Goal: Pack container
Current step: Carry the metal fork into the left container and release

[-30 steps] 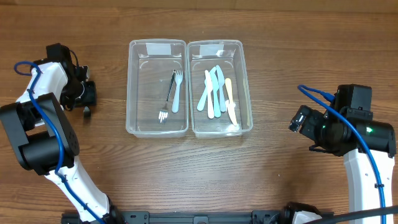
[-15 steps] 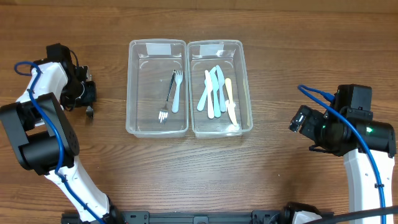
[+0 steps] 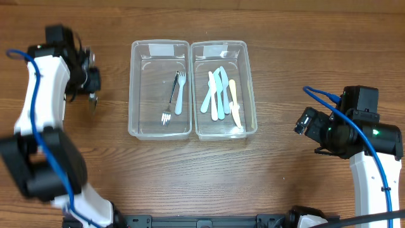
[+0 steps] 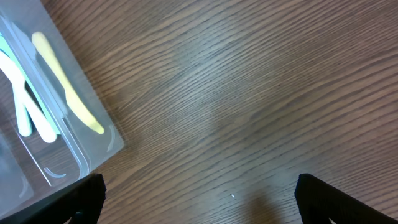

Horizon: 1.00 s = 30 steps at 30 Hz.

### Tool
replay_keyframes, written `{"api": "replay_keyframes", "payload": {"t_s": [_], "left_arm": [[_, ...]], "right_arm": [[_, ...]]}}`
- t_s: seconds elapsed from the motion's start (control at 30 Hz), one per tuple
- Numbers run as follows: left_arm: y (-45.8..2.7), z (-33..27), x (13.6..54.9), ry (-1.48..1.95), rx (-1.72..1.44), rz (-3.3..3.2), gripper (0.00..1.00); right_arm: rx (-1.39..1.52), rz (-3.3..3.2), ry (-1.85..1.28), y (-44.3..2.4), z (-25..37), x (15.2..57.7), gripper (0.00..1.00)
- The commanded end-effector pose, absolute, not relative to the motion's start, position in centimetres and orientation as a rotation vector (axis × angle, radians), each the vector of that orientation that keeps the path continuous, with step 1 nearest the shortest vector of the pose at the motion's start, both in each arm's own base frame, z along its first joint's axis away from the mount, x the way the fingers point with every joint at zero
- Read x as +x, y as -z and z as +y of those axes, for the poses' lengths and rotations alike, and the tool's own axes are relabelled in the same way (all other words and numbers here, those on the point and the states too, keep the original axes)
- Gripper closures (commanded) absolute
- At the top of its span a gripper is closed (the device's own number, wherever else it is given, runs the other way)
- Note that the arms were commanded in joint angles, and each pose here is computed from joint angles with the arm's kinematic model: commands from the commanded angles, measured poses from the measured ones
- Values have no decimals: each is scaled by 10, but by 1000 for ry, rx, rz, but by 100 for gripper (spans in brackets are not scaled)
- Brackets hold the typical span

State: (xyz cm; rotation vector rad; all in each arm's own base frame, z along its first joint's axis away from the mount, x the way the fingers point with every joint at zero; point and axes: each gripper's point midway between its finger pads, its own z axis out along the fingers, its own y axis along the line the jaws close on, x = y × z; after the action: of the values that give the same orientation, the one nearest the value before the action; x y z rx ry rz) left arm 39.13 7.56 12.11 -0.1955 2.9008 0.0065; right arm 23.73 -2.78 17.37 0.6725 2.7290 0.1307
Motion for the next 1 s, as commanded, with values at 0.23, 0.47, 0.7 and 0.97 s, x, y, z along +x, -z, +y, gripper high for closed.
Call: {"api": "replay_keyframes", "payload": {"t_s": [0.23, 0.47, 0.7, 0.97], "left_arm": [[-170, -97, 382, 160, 94, 2768, 96], [-60, -127, 380, 116, 219, 3002, 96], [-75, -129, 389, 122, 257, 2968, 28], [-234, -64, 401, 41, 64, 2688, 0]], "right_arm": [[665, 2720, -134, -176, -28, 240, 0], [667, 2725, -134, -175, -28, 238, 0], [668, 2730, -133, -175, -27, 237, 0], [668, 2730, -132, -175, -28, 237, 0]]}}
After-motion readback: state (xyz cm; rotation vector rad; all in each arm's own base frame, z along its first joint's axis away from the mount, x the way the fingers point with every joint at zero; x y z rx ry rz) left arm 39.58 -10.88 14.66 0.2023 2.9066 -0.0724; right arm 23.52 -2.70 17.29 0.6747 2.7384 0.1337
